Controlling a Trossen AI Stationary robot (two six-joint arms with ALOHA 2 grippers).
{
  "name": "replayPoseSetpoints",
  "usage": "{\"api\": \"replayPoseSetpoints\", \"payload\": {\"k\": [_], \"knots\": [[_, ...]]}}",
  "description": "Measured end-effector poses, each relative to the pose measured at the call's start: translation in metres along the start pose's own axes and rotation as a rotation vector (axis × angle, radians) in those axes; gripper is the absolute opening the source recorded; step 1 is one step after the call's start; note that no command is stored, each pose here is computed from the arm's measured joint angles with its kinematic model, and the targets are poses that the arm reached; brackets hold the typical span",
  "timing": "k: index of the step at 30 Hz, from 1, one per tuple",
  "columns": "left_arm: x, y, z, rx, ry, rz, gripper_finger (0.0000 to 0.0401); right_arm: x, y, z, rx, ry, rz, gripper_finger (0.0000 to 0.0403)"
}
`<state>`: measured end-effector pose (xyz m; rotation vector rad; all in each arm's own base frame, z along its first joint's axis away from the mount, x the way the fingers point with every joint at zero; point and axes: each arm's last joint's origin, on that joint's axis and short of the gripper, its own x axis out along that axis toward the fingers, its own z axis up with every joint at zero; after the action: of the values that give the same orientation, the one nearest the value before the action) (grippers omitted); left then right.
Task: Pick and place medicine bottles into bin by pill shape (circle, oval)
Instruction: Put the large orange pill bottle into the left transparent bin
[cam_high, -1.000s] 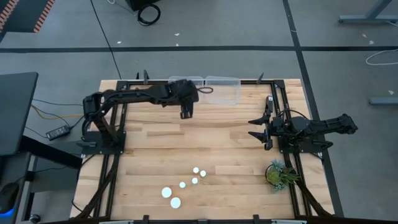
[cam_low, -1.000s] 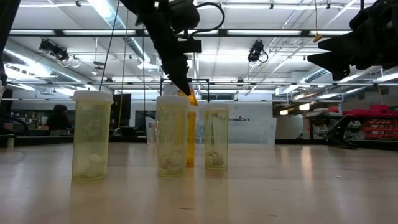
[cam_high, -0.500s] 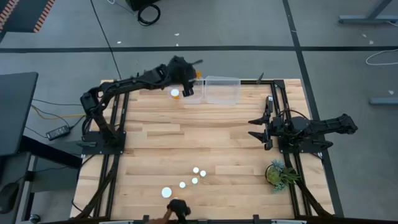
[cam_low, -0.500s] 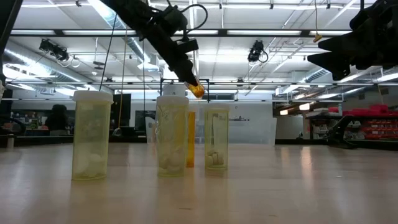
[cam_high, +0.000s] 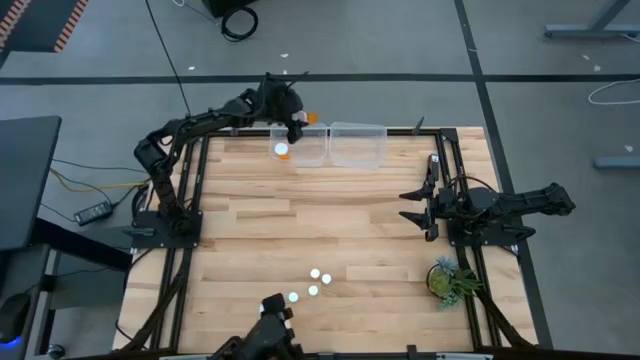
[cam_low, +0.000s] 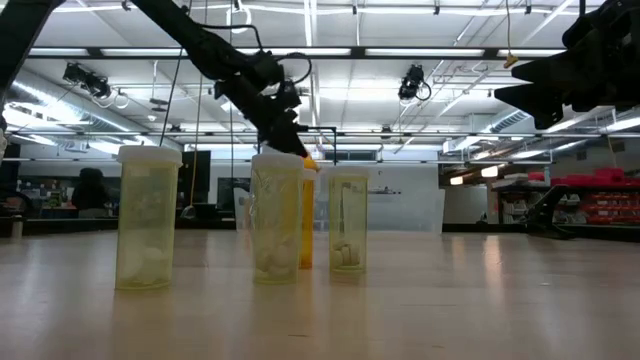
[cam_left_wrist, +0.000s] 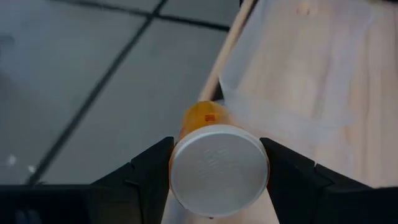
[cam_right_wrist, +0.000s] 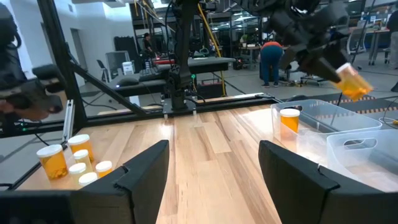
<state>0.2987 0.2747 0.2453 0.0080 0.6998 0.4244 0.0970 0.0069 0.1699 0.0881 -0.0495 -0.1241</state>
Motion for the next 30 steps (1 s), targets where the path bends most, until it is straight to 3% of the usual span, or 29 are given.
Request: {"api": "replayPoseSetpoints", "payload": {"k": [12,17,25,30], "knots": [[-0.002,-0.007,-0.017,-0.233,0.195,-0.023,0.0227,0.000,0.000,0.000,0.000,0.001,0.000,0.0255],[0.000,-0.016,-0.014,-0.215,0.220,0.089,0.0227,0.000,0.000,0.000,0.000,0.001,0.000,0.0255],[0.006,-0.035,0.004,-0.200,0.198,0.101,0.0226,0.000,0.000,0.000,0.000,0.001,0.000,0.0255],[0.020,-0.038,0.022,-0.188,0.257,0.079,0.0228,0.000,0.000,0.000,0.000,0.001,0.000,0.0255]]}}
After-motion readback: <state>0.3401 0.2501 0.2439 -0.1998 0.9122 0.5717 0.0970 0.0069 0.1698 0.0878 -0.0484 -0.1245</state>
